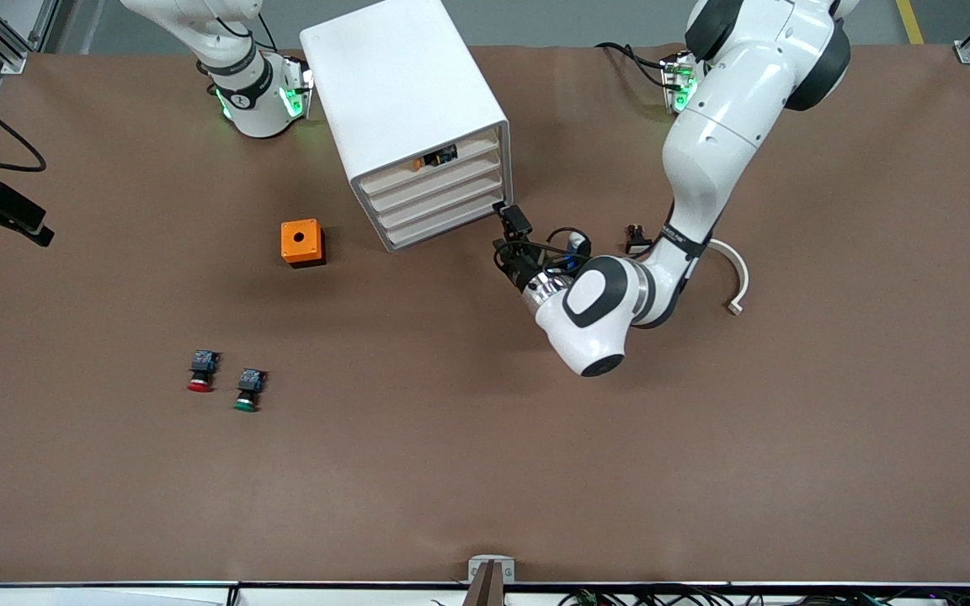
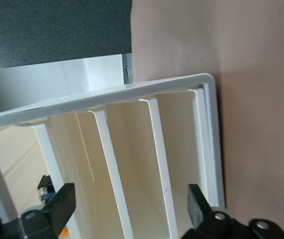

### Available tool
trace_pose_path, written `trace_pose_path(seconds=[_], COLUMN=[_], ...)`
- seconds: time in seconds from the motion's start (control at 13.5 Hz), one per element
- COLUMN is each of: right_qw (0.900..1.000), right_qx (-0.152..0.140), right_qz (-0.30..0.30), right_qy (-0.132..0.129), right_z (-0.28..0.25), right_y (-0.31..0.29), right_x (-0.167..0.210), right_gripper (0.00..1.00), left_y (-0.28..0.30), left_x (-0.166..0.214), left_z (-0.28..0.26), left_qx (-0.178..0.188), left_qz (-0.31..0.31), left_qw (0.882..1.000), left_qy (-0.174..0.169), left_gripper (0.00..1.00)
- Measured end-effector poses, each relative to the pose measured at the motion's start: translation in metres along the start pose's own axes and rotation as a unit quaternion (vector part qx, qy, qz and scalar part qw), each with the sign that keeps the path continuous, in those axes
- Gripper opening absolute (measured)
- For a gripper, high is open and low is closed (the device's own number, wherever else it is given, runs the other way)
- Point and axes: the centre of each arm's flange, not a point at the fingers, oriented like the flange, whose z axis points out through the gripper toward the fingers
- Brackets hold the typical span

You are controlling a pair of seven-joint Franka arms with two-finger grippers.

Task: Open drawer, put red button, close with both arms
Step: 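Hook the left gripper onto the cabinet's drawer front, then pull the drawer open with the left gripper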

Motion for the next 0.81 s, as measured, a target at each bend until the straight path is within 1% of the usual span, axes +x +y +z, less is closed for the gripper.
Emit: trace_pose_path(seconds=[0.07,0.15,0.22,0.3,0.37,0.44,0.52,0.59,0.74,0.81], right_qw=[1.0,1.0,1.0,1.0,1.0,1.0,1.0,1.0,1.0,1.0], right_qx=[0.0,0.0,0.0,0.0,0.0,0.0,0.0,0.0,0.0,0.0], right_qz=[0.0,0.0,0.0,0.0,0.0,0.0,0.0,0.0,0.0,0.0], right_qy=[0.0,0.0,0.0,0.0,0.0,0.0,0.0,0.0,0.0,0.0], right_z=[0.0,0.0,0.0,0.0,0.0,0.0,0.0,0.0,0.0,0.0], right_y=[0.0,0.0,0.0,0.0,0.0,0.0,0.0,0.0,0.0,0.0], right_x=[0.0,0.0,0.0,0.0,0.0,0.0,0.0,0.0,0.0,0.0], right_gripper=[1.0,1.0,1.0,1.0,1.0,1.0,1.0,1.0,1.0,1.0], left_y=[-0.002,-0.005,-0.009,-0.011,-0.013,-0.015,-0.017,-0.018,-0.021,-0.021], left_x=[-0.006,-0.011,-0.016,-0.018,-0.019,-0.019,-0.019,-0.02,-0.024,-0.026], left_z=[0.016,0.03,0.041,0.048,0.053,0.057,0.062,0.067,0.083,0.093], left_qx=[0.005,0.009,0.012,0.016,0.021,0.027,0.032,0.036,0.041,0.043], left_qz=[0.0,0.002,0.005,0.006,0.007,0.009,0.01,0.012,0.014,0.014], left_qw=[1.0,1.0,0.999,0.999,0.999,0.998,0.998,0.997,0.996,0.995], left_qy=[0.012,0.023,0.031,0.037,0.044,0.051,0.057,0.063,0.077,0.084], left_gripper=[0.96,0.88,0.74,0.69,0.68,0.59,0.59,0.56,0.54,0.48])
